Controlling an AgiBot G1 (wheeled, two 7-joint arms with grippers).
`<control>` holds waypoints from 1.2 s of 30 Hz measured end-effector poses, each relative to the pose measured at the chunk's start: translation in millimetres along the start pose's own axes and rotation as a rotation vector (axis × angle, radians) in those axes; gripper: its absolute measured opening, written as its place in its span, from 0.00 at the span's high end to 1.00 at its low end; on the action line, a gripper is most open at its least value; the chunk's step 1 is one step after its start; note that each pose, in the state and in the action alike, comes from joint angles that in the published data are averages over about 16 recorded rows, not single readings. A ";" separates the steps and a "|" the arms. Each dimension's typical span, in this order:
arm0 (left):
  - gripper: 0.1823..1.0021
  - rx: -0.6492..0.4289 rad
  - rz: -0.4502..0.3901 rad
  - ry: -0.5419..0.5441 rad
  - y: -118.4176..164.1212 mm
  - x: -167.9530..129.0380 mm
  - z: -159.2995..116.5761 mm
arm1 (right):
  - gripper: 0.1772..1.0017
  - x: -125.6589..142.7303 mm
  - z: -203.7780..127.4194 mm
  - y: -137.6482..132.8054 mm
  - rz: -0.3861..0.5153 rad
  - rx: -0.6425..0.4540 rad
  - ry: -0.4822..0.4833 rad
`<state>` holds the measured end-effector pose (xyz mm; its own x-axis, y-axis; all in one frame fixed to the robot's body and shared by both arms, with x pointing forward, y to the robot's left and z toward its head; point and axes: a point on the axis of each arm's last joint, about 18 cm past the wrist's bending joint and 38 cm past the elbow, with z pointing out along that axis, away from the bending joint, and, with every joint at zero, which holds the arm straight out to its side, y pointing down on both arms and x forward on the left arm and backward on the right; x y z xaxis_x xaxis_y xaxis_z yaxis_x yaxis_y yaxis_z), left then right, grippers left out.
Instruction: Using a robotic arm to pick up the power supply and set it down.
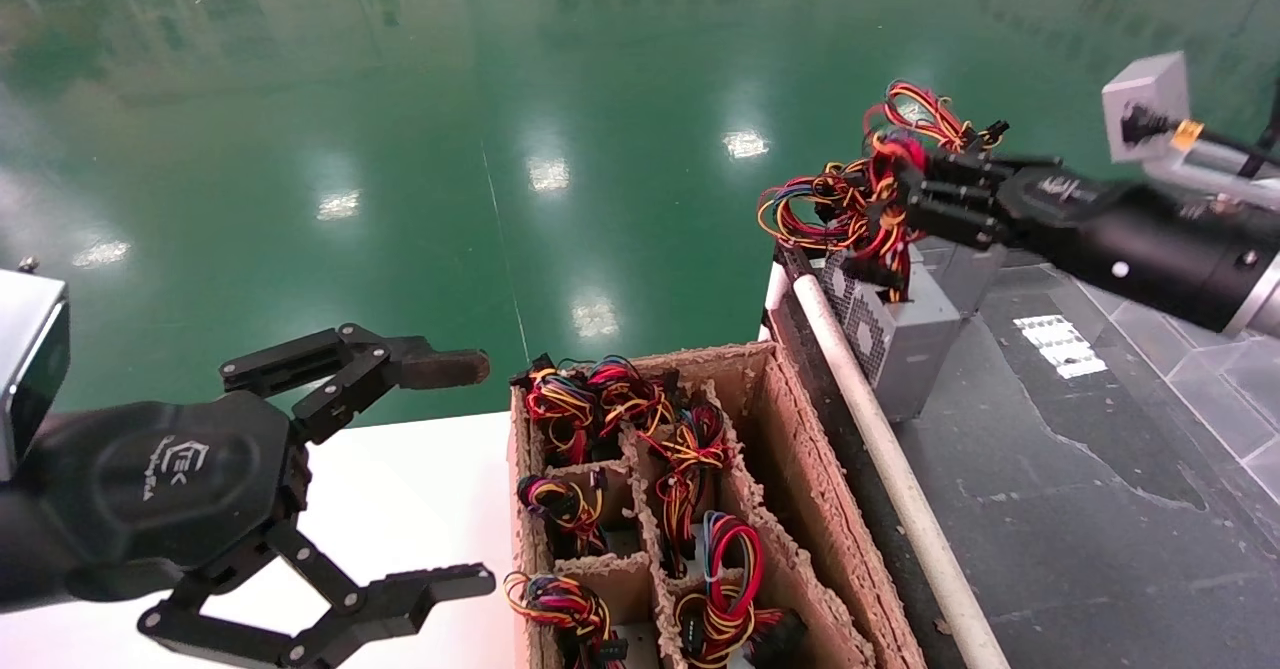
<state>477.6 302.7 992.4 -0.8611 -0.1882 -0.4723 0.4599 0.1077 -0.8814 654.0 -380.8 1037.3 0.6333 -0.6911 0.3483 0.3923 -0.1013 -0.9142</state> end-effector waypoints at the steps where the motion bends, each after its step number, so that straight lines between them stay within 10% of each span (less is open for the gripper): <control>1: 0.00 0.000 0.000 0.000 0.0 0.0 0.0 | 0.98 -1.2 -0.4 1.1 -0.004 -0.002 -0.006; 18: 0.00 0.000 0.000 0.000 0.0 0.0 0.0 | 0.94 -5.6 -16.9 5.4 -0.055 -0.033 -0.045; 36: 0.00 0.000 0.000 0.000 0.0 0.0 0.0 | 0.59 -0.6 -29.1 0.0 -0.022 -0.066 -0.041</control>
<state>477.6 302.8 992.4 -0.8611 -0.1883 -0.4722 0.4598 0.1076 -0.8814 634.1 -401.2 1031.1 0.6522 -0.6584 0.3755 0.3626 -0.1640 -0.9174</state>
